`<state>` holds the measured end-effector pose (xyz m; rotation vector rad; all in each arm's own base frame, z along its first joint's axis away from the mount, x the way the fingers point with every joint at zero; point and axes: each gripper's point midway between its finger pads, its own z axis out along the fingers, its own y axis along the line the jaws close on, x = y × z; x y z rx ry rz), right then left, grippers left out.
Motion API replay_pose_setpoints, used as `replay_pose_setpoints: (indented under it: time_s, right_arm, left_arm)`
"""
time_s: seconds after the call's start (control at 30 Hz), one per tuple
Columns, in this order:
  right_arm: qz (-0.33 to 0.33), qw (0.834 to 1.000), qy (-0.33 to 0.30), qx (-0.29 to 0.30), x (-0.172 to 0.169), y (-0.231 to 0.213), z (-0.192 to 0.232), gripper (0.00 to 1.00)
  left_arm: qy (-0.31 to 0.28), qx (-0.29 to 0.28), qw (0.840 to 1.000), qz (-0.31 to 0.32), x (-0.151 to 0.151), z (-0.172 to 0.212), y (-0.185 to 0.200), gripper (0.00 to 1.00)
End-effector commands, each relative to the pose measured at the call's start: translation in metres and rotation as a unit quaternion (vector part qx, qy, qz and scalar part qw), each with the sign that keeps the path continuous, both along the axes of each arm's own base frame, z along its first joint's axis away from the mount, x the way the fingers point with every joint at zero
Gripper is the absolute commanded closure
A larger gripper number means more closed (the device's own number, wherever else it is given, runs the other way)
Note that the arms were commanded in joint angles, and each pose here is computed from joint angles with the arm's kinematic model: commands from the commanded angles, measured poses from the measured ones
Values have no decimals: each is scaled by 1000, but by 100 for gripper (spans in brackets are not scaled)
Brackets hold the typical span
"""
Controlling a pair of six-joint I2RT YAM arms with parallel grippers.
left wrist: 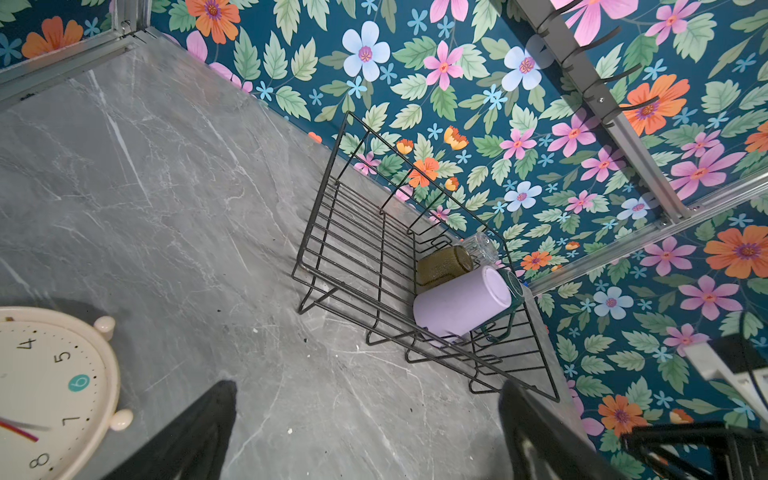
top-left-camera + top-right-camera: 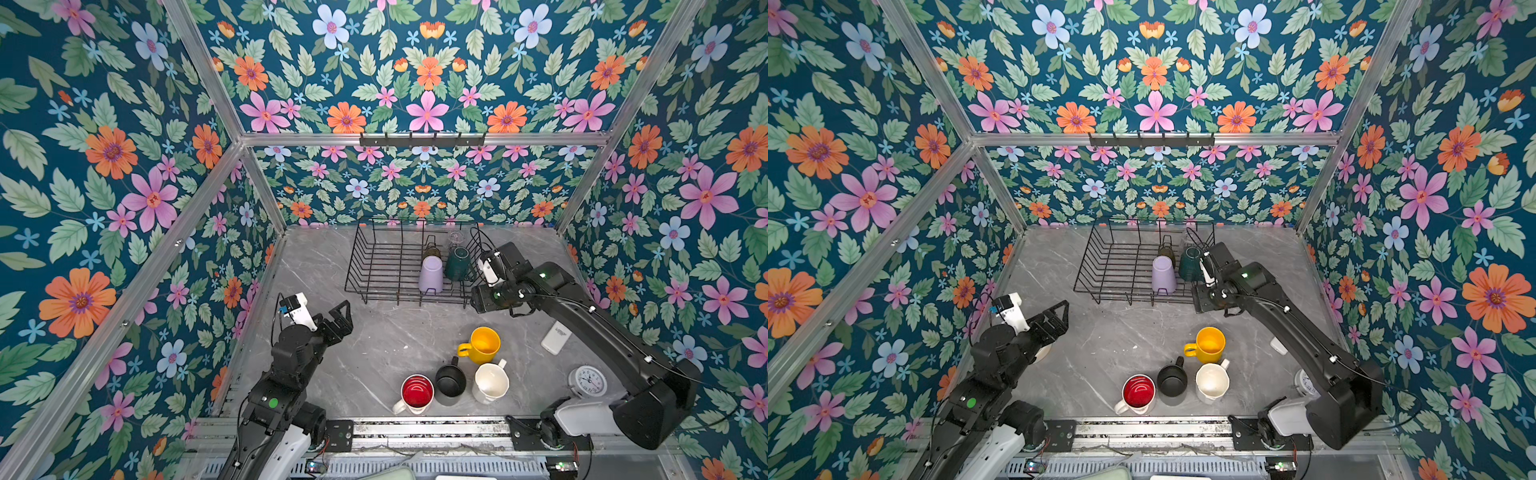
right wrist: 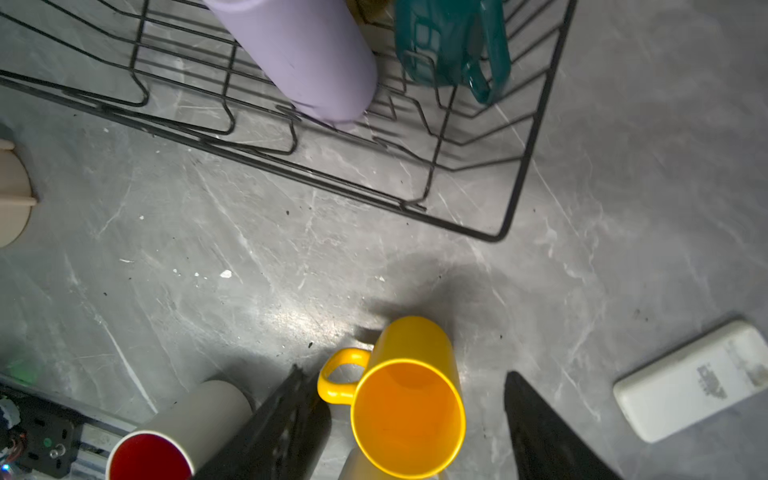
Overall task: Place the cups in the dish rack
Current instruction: 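Move the right gripper to the yellow mug and grip its rim, then lift the yellow mug and tip it sideways toward the left gripper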
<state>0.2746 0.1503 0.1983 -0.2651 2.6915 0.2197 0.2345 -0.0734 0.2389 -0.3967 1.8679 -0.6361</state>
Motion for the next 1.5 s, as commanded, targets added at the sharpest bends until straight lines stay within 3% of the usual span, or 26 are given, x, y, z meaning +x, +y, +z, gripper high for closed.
replay_pose_setpoints:
  time_s: [0.0, 0.23, 0.5, 1.47]
  right_arm:
    - [-30, 999, 18, 12, -18, -8, -12, 30]
    - [-64, 996, 54, 22, -48, -21, -42, 42]
    - [-97, 992, 81, 21, -67, -31, -69, 47]
    - [-120, 988, 96, -4, -50, -29, -122, 72]
  left_arm:
    - [-15, -3, 1000, -1, 3, 6, -1, 0]
    - [-16, -11, 1000, -5, 3, 6, -3, 0]
    - [-19, -18, 1000, -8, 4, 8, -5, 0]
    - [-24, -27, 999, -12, 8, 8, -9, 0]
